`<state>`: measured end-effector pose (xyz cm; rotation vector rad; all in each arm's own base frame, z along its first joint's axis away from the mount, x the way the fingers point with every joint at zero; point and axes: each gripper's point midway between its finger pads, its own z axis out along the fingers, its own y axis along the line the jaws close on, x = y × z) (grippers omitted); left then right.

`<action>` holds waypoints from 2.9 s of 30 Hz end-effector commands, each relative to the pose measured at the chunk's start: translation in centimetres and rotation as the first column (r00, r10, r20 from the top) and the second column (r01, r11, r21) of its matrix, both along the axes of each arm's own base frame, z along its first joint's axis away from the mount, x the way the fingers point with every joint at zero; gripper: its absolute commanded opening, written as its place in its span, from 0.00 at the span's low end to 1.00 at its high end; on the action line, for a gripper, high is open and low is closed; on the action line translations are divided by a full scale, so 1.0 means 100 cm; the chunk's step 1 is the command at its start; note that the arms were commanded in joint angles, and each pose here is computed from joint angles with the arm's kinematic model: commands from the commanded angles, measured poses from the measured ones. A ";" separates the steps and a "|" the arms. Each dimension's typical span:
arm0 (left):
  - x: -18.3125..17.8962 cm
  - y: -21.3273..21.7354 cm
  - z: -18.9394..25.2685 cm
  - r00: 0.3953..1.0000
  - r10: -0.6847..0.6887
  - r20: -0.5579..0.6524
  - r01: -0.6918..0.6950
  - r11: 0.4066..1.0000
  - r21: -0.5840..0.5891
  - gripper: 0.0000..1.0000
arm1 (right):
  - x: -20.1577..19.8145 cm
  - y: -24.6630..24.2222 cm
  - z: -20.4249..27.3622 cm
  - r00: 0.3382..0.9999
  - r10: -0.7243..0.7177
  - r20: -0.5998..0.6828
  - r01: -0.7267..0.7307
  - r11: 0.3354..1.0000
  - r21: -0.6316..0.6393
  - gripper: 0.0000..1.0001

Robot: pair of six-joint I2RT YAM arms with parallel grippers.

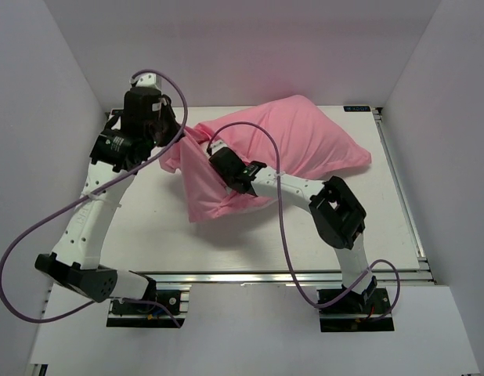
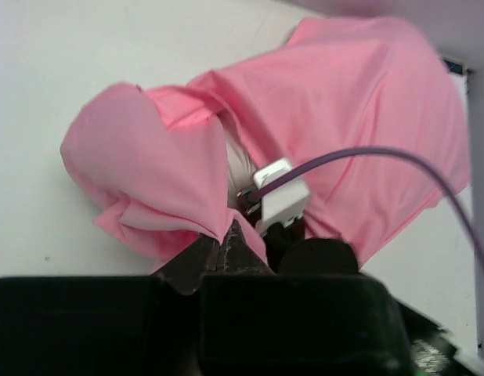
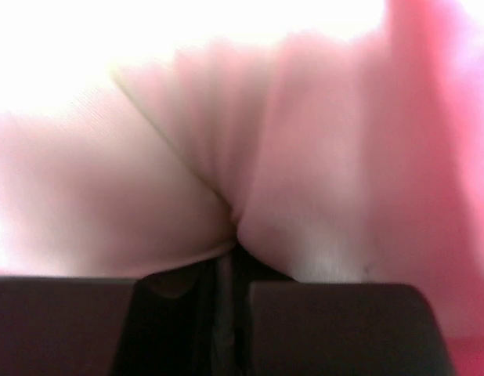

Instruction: Put the pillow into the pillowcase

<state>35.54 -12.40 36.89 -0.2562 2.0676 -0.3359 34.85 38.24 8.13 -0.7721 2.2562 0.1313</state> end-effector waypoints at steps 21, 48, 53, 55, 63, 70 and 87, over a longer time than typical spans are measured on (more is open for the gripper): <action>-0.070 0.028 -0.144 0.965 0.115 -0.234 -0.127 0.991 -0.039 0.00 | -0.074 0.005 0.219 0.882 0.401 0.248 -0.468 0.808 0.357 0.89; -0.028 0.028 0.021 0.962 0.158 0.221 -0.116 0.975 -0.191 0.00 | -0.053 0.036 0.037 0.908 0.388 -0.159 -0.360 0.916 0.180 0.00; -0.010 0.011 -0.039 0.988 0.117 0.104 -0.098 0.980 -0.173 0.00 | -0.049 0.041 0.151 0.905 0.420 0.069 -0.422 0.860 0.288 0.32; -0.005 0.004 -0.055 0.994 0.094 0.054 -0.084 0.982 -0.167 0.00 | -0.045 0.034 0.173 0.920 0.376 0.110 -0.392 0.872 0.294 0.48; -0.009 0.008 -0.074 0.992 0.129 0.003 -0.127 0.978 -0.167 0.05 | -0.029 0.005 0.221 0.952 0.229 0.203 -0.278 0.925 0.259 0.72; -0.016 0.020 -0.097 0.983 0.176 -0.061 -0.181 0.977 -0.110 0.85 | -0.019 -0.020 0.193 0.970 0.153 0.189 -0.181 0.973 0.143 0.77; -0.061 -0.014 -0.151 0.970 -0.071 -0.231 0.030 0.984 -0.176 0.71 | -0.024 0.010 0.178 0.955 0.272 0.121 -0.290 0.941 0.173 0.00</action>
